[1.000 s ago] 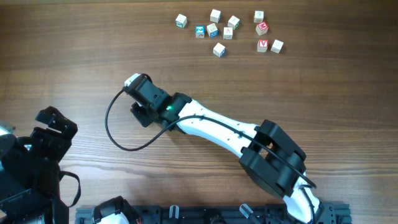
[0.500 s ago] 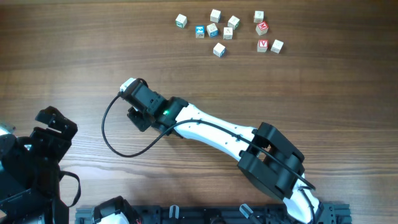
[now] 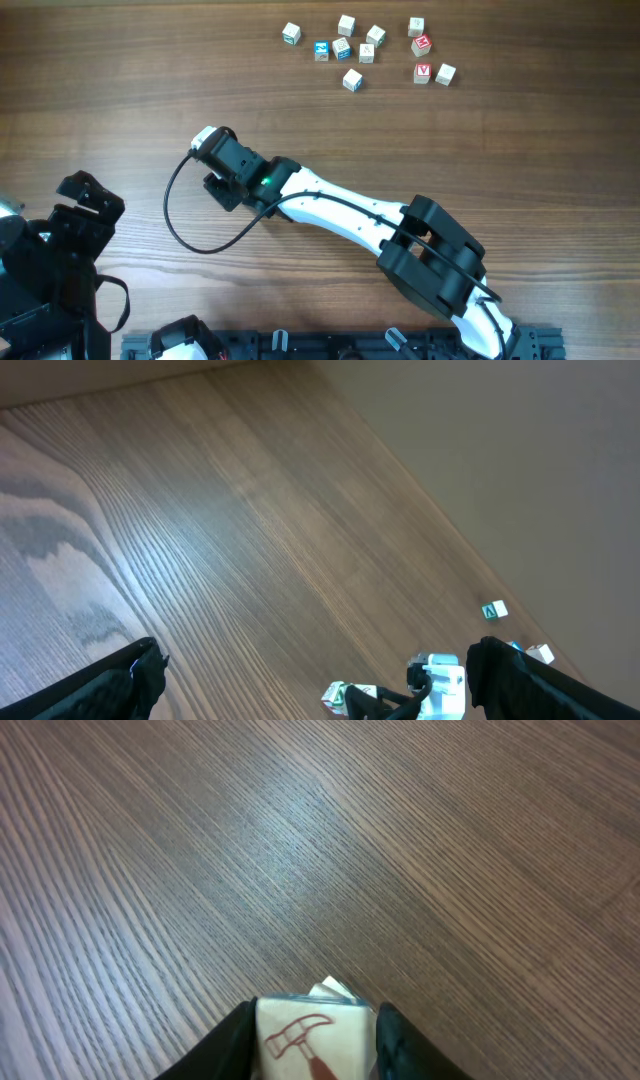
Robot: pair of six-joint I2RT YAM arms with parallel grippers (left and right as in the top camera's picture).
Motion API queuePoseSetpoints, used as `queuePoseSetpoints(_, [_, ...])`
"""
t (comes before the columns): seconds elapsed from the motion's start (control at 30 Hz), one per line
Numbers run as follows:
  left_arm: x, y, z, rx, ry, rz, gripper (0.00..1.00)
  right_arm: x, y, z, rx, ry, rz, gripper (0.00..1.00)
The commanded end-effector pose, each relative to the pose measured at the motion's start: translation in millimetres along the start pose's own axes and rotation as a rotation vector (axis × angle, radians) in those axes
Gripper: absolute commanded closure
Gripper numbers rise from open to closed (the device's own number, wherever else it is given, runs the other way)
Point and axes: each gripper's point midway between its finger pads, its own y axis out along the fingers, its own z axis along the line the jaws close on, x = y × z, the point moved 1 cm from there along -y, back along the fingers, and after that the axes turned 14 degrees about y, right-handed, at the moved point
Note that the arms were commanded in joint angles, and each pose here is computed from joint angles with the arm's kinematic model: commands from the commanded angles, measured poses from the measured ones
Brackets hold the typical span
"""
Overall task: Form a tower
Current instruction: 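Carry the hammer block over the stack and lower it on top, then open the right gripper and withdraw it toward the pile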
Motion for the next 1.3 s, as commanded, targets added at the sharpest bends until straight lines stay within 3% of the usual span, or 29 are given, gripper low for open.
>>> queuePoseSetpoints(0.0, [6, -5, 2, 0.011, -0.016, -0.028, 0.0, -9, 11, -8, -0.032, -0.006, 0.02, 0.52])
queuePoseSetpoints(0.13, [6, -5, 2, 0.011, -0.016, -0.028, 0.0, -9, 11, -8, -0.032, -0.007, 0.019, 0.38])
queuePoseSetpoints(0.3, [9, -5, 7, 0.045, -0.017, -0.042, 0.0, -3, -6, -5, -0.034, -0.003, 0.025, 0.0])
queuePoseSetpoints(0.43, [9, -4, 11, 0.065, -0.017, -0.043, 0.0, 14, -44, -3, -0.031, 0.071, 0.003, 0.0])
queuePoseSetpoints(0.6, [1, 7, -13, -0.062, 0.048, 0.039, 0.0, 48, -136, -28, -0.049, 0.203, -0.066, 0.0])
queuePoseSetpoints(0.7, [-16, 35, -33, -0.163, 0.151, 0.194, 0.0, 59, -198, -92, -0.135, 0.396, -0.102, 0.0])
queuePoseSetpoints(0.83, [-50, 74, -56, -0.269, 0.256, 0.44, 0.0, 42, -265, -191, -0.278, 0.681, -0.104, 0.0])
queuePoseSetpoints(0.93, [-83, 101, -86, -0.33, 0.376, 0.605, 0.0, 16, -282, -240, -0.348, 0.821, -0.039, 0.0])
queuePoseSetpoints(1.03, [-115, 119, -129, -0.414, 0.5, 0.689, 0.0, 3, -286, -260, -0.385, 0.835, -0.012, 0.0])
queuePoseSetpoints(1.13, [-138, 134, -133, -0.344, 0.587, 0.75, 0.0, -3, -284, -261, -0.395, 0.831, 0.009, 0.0])
queuePoseSetpoints(1.27, [-159, 155, -133, -0.267, 0.553, 0.835, 0.0, -1, -284, -261, -0.392, 0.806, 0.005, 0.0])
